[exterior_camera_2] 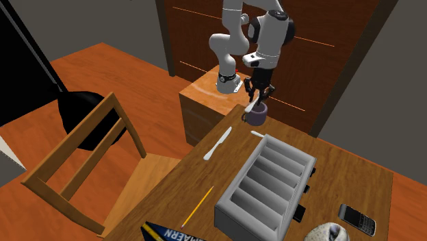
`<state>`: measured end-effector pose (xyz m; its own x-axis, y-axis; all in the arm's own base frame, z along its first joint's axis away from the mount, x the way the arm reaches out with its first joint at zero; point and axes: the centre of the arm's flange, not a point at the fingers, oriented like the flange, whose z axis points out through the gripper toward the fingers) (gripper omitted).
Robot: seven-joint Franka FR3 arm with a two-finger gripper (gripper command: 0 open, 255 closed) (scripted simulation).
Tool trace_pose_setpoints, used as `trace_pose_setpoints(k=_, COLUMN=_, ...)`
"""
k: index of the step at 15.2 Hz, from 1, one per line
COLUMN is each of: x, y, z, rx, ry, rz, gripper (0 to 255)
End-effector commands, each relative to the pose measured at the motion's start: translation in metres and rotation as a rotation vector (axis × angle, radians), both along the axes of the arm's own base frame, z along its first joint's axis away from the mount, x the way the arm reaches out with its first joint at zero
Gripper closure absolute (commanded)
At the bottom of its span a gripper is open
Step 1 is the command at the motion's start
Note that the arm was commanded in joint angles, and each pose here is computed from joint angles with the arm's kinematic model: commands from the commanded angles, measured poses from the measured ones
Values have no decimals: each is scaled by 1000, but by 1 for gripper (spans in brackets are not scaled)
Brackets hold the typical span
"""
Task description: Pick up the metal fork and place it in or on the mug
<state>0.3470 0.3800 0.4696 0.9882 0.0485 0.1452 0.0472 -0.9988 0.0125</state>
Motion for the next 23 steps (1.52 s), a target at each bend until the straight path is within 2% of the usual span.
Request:
trace_pose_setpoints(k=1, x=-26, y=-7, z=-2, rx=1, ry=0, rz=-2, gripper=255)
trace_pose_setpoints(k=2, x=-40, y=-10, z=-2, rx=1, ry=0, rz=-2, gripper=255)
trace_pose_setpoints(k=13, x=-40, y=-10, z=-59, rx=1, ry=0, rz=-2, gripper=255)
trace_pose_setpoints(k=20, x=-40, y=-10, z=-59, rx=1, ry=0, rz=-2, gripper=255)
trace_pose_setpoints(k=21, x=-40, y=-10, z=-59, rx=1, ry=0, rz=-2, gripper=0)
trace_pose_setpoints(k=23, x=-40, y=-10, z=-59, rx=1, ry=0, rz=-2, gripper=0)
